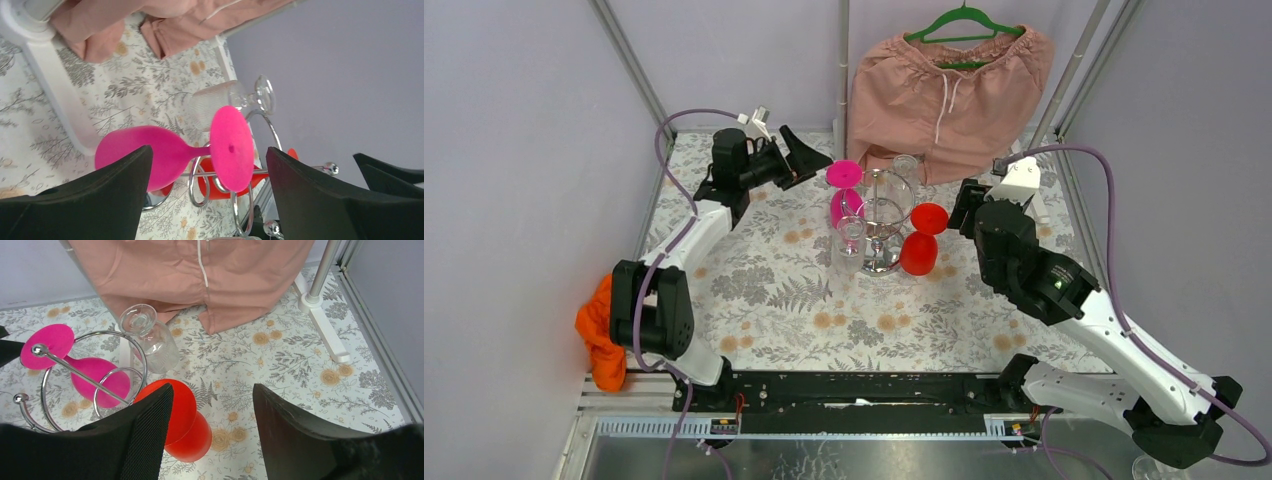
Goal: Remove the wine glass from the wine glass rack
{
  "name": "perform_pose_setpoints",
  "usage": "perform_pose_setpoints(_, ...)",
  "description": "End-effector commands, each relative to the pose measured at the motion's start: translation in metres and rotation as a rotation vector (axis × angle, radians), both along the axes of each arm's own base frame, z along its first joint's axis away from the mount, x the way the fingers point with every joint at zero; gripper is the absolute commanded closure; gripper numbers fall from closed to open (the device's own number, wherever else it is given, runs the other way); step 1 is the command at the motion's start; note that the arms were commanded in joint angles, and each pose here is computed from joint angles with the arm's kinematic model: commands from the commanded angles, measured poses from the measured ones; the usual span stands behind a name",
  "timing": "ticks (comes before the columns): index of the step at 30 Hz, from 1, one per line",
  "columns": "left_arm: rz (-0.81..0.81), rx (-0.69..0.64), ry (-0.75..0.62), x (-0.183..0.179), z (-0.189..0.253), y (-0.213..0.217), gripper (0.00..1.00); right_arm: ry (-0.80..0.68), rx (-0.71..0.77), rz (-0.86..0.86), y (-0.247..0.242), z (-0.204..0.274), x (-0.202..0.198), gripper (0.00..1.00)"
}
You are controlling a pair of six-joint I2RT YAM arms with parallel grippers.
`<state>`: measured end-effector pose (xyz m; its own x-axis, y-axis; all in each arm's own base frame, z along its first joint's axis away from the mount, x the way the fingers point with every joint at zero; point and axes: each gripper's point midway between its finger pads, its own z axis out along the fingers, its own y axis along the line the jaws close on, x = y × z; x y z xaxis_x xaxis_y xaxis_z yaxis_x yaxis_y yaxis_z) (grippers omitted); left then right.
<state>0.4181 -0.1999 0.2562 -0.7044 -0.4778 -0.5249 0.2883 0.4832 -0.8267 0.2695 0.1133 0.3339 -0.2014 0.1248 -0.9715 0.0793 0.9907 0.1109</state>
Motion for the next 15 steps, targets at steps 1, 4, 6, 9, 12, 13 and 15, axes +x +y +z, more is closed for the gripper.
perform_pose_setpoints(1, -0.081, -0.082, -0.119, 0.001, 0.031, -0.01, 0.12, -0.038, 0.037, -0.046, -0.006, 0.007, 0.0, 0.33)
perform_pose_setpoints(4, -0.112, -0.113, -0.113, 0.001, 0.029, -0.015, 0.17, -0.031, 0.035, -0.045, -0.005, 0.004, 0.001, 0.33)
perform_pose_setpoints(6, -0.123, -0.117, -0.104, 0.002, 0.025, -0.016, 0.21, -0.031, 0.037, -0.047, -0.004, 0.003, 0.001, 0.33)
perform_pose_setpoints(9, -0.125, -0.111, -0.09, 0.003, 0.016, -0.017, 0.24, -0.032, 0.039, -0.048, -0.004, 0.003, 0.001, 0.33)
perform_pose_setpoints(12, -0.126, -0.108, -0.082, 0.003, 0.011, -0.017, 0.31, -0.031, 0.036, -0.051, -0.004, 0.002, 0.002, 0.34)
perform_pose_setpoints(13, -0.128, -0.11, -0.08, 0.003, 0.01, -0.017, 0.32, -0.032, 0.038, -0.05, -0.004, 0.002, 0.002, 0.34)
perform_pose_setpoints(15, -0.134, -0.113, -0.078, 0.002, 0.009, -0.018, 0.35, -0.031, 0.038, -0.051, -0.003, 0.001, 0.003, 0.34)
